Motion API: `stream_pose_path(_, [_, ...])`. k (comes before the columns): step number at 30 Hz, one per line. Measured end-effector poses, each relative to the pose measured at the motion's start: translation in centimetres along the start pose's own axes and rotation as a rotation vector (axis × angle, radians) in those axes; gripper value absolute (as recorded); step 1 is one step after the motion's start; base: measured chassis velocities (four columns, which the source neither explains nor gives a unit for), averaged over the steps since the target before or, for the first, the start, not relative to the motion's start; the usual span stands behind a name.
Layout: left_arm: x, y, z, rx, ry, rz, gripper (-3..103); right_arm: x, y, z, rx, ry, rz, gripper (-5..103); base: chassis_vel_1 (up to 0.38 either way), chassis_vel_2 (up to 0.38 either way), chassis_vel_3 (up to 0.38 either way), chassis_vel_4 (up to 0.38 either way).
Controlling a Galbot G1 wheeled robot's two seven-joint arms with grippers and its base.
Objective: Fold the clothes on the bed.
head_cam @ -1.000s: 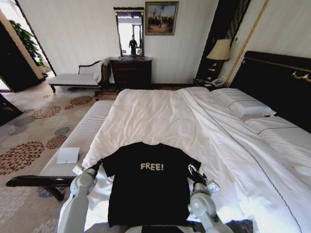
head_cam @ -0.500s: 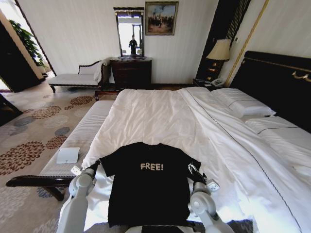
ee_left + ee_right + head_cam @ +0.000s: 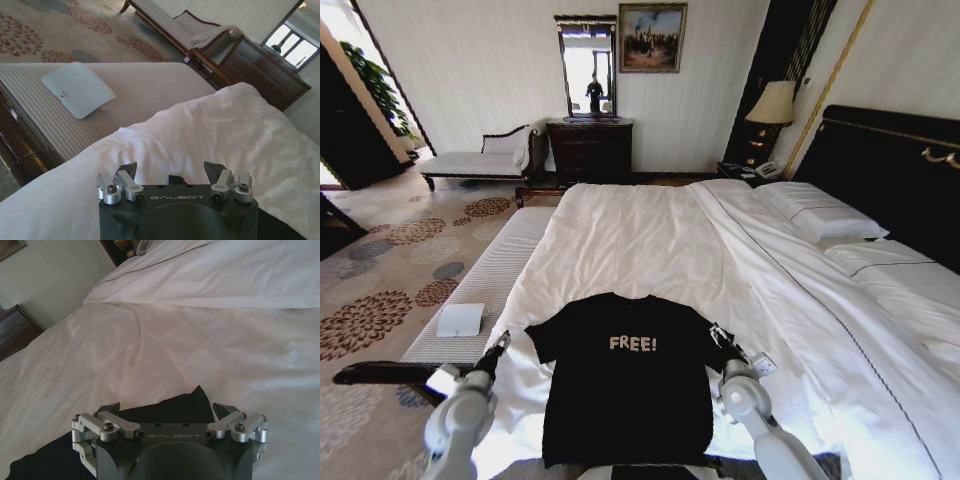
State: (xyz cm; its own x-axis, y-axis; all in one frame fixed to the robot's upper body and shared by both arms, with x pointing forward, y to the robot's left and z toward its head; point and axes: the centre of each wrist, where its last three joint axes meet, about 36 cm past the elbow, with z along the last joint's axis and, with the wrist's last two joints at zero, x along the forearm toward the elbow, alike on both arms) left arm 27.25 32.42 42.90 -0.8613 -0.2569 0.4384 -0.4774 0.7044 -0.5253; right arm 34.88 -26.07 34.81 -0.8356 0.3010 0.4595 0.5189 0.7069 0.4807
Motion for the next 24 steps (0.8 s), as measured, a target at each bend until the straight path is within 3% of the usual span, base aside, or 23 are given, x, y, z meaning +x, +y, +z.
stream_pose_path(1, [0.0,0.0,0.0,0.0,0.0,0.0,80,0.0,0.0,0.0,0.0,0.0,0.0,100,0.0,0.0,0.0,0.0])
stream_pose_path(4, [3.2,-1.5,0.3,-0.018,-0.021,0.031,95,-0.7,-1.4,0.5,0.003,-0.011,-0.004,100,0.0,0.0,0.0,0.0])
stream_pose_path(8, [5.0,-2.7,0.7,-0.039,-0.032,0.044,100,-1.4,-2.2,0.3,-0.02,-0.01,-0.01,100,0.0,0.0,0.0,0.0])
stream_pose_path(13, [5.9,-3.4,1.3,-0.038,-0.022,0.038,100,-2.2,-2.3,-0.3,-0.056,-0.004,-0.007,102,0.0,0.0,0.0,0.0])
stream_pose_path(24, [6.2,-3.9,1.0,-0.048,-0.025,0.027,100,-4.6,-3.3,0.2,-0.053,0.026,-0.003,83,0.0,0.0,0.0,0.0])
